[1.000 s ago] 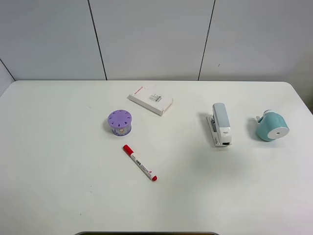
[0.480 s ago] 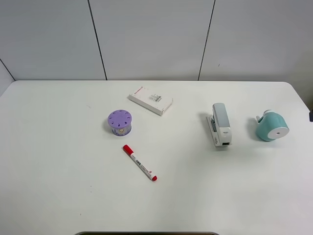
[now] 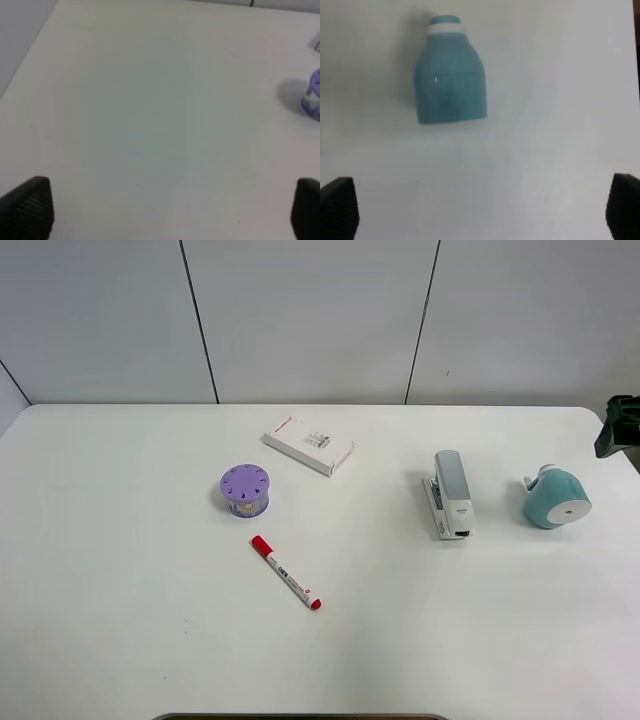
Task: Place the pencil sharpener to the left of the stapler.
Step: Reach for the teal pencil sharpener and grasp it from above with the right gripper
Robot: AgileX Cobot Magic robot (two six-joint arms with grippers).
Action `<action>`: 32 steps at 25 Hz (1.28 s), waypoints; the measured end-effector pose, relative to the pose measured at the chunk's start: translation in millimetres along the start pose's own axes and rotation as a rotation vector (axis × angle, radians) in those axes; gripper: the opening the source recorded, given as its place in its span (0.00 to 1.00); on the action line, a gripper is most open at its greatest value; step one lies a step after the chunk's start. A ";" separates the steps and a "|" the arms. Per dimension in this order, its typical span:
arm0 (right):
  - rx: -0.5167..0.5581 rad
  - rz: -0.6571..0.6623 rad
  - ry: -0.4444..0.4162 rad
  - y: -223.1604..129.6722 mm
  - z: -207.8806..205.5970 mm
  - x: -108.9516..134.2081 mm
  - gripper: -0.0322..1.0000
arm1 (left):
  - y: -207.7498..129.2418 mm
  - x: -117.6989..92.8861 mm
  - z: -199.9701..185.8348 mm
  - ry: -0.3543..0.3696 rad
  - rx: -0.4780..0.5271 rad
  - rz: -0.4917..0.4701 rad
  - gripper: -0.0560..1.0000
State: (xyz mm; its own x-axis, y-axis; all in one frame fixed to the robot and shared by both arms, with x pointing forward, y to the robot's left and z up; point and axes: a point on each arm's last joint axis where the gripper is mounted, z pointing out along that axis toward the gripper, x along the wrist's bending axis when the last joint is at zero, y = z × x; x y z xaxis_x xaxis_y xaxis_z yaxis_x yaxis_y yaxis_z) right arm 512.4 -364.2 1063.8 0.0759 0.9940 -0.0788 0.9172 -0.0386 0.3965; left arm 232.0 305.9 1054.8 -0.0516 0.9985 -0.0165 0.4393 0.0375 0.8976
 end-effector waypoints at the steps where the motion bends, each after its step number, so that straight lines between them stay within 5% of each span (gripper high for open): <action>1: 0.008 -0.005 0.001 3.6 5.1 -0.6 0.99 | 0.0 0.0 0.0 0.000 0.000 0.000 0.96; 13: 0.109 -0.008 0.046 16.6 83.5 0.3 0.99 | 0.0 0.0 0.0 0.000 0.000 0.000 0.96; 32: 0.143 0.009 0.063 15.7 152.4 2.2 0.99 | 0.0 0.0 0.0 0.000 0.000 0.000 0.96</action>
State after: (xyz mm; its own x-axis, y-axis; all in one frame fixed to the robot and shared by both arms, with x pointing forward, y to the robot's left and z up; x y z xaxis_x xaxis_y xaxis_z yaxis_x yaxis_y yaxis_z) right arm 586.6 -378.2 930.5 0.0634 0.9979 -0.0162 0.9633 -0.0569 0.2623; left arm 232.0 305.9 1054.8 -0.0516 0.9985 -0.0165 0.4393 0.0375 0.8976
